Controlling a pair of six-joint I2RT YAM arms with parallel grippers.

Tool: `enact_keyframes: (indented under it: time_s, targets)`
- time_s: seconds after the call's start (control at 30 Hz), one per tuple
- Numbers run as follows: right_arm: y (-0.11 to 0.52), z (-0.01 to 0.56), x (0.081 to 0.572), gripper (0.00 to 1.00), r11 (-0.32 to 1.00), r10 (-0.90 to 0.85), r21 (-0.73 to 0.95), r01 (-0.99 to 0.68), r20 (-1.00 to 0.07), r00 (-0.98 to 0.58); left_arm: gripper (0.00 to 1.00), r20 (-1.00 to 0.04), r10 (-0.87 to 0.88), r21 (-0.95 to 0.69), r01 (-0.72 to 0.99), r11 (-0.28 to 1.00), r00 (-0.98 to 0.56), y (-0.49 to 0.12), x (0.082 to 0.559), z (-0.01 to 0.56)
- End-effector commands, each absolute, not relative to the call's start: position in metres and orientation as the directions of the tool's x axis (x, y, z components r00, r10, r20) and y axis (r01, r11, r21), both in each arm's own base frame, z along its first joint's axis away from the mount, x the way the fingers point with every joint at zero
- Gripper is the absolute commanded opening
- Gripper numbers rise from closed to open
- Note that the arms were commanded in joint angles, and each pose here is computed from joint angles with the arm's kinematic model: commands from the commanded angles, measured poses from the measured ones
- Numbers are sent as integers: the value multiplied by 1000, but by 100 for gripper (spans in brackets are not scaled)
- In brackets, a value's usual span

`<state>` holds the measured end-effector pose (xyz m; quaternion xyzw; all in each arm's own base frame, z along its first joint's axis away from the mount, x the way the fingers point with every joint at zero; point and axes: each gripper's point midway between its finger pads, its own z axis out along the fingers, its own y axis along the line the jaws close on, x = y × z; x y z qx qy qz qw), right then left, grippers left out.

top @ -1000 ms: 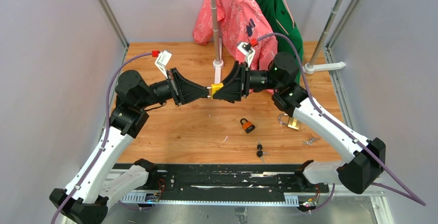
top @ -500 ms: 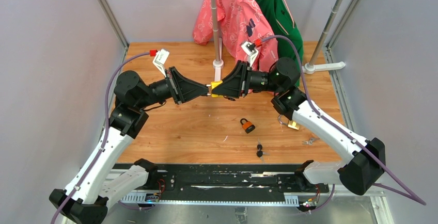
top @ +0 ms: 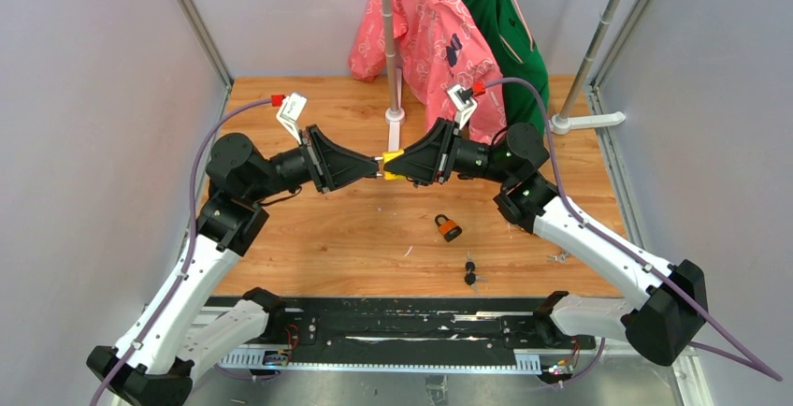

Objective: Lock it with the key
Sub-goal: Lock the lock.

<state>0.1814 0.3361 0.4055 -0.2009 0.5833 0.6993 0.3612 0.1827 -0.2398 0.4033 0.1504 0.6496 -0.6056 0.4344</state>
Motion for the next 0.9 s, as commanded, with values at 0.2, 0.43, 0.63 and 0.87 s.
enact_keyframes:
  time_s: [0.2,0.43,0.63,0.87]
  targets:
    - [330,436,170,0,-103,273,599,-794,-751,-602,49,-779,-342,-619,730,290,-526,-230,187,425]
    - [328,440,172,0,-99,293,589,-802,-753,-589,55,-776,-289,-627,735,259,-561,-235,180,415]
    - [326,443,171,0,-102,293,575,-812,-763,-577,83,-783,-204,-621,717,317,-588,-231,179,390]
    - [325,440,173,0,-94,288,580,-809,-762,-579,70,-776,-248,-631,719,292,-580,-225,177,398]
